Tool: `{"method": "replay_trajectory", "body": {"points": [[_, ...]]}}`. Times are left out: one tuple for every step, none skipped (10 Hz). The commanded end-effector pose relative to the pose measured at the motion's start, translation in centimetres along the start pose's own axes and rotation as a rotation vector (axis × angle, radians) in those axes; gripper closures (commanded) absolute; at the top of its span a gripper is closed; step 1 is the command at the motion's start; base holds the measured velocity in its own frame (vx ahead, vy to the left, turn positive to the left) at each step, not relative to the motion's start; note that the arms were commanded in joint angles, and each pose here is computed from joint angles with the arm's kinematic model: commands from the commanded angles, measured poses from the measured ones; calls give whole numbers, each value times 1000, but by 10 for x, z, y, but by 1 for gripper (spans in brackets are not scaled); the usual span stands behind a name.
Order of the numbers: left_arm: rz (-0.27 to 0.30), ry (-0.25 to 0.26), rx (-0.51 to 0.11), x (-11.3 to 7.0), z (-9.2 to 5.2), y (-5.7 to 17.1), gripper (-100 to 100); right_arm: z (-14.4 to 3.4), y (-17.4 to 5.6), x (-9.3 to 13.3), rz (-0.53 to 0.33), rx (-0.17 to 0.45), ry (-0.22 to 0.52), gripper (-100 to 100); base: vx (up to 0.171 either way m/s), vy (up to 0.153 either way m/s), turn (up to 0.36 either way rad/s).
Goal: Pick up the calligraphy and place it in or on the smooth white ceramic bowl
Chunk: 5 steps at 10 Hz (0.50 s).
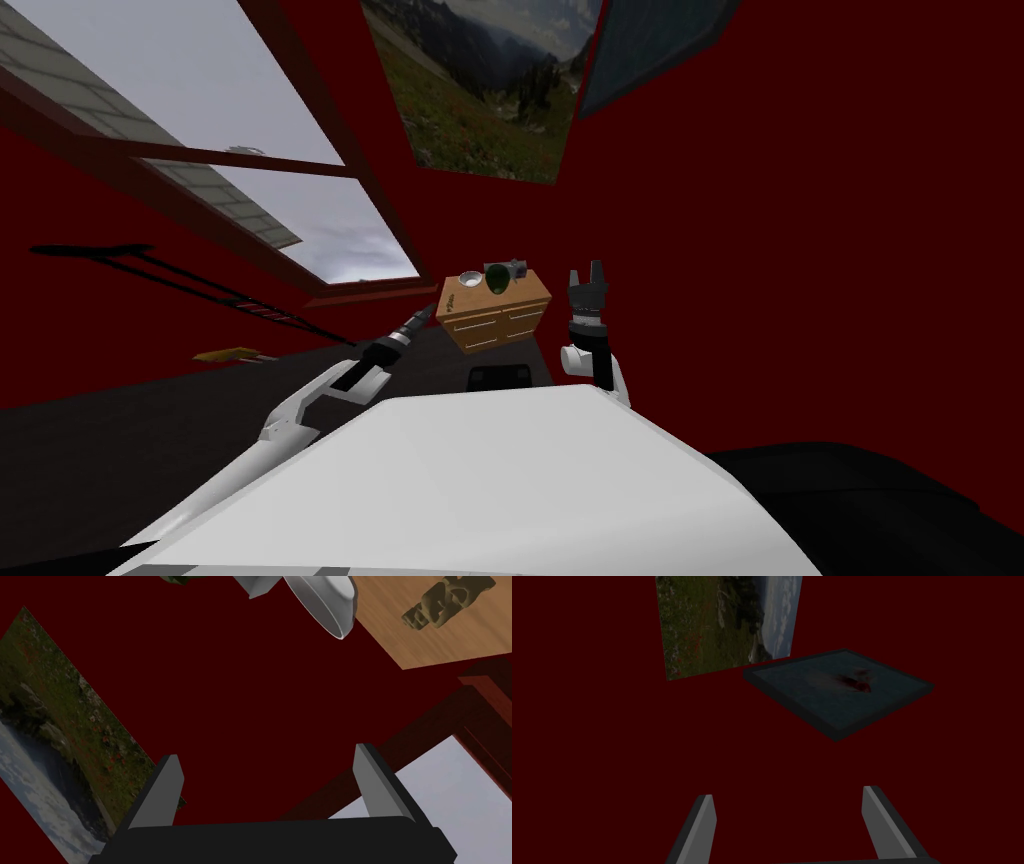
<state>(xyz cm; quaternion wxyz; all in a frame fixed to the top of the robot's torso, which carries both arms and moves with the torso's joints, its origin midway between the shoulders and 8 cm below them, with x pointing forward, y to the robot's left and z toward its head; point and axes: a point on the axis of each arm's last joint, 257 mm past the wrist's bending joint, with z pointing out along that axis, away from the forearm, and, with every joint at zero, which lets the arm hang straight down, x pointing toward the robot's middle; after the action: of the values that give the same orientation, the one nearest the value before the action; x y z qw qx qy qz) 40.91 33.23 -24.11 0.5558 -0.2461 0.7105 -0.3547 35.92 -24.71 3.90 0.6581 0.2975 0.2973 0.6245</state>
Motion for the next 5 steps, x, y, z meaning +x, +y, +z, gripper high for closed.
{"method": "replay_trajectory", "body": {"points": [[20, 32, -39, 4, -4, 14, -100, 0, 0, 0, 0, 0, 0, 0, 1, -53, -87], [19, 65, -97, 10, -8, 36, -100, 0, 0, 0, 0, 0, 0, 0, 2, -50, -164], [33, 71, -99, 8, -9, 36, -100, 0, 0, 0, 0, 0, 0, 0, 0, -34, -71], [38, 104, -159, 13, -14, 59, -100, 0, 0, 0, 0, 0, 0, 0, 0, -41, -152], [45, 136, -216, 17, -21, 80, -100, 0, 0, 0, 0, 0, 0, 0, 11, -51, -309]]}}
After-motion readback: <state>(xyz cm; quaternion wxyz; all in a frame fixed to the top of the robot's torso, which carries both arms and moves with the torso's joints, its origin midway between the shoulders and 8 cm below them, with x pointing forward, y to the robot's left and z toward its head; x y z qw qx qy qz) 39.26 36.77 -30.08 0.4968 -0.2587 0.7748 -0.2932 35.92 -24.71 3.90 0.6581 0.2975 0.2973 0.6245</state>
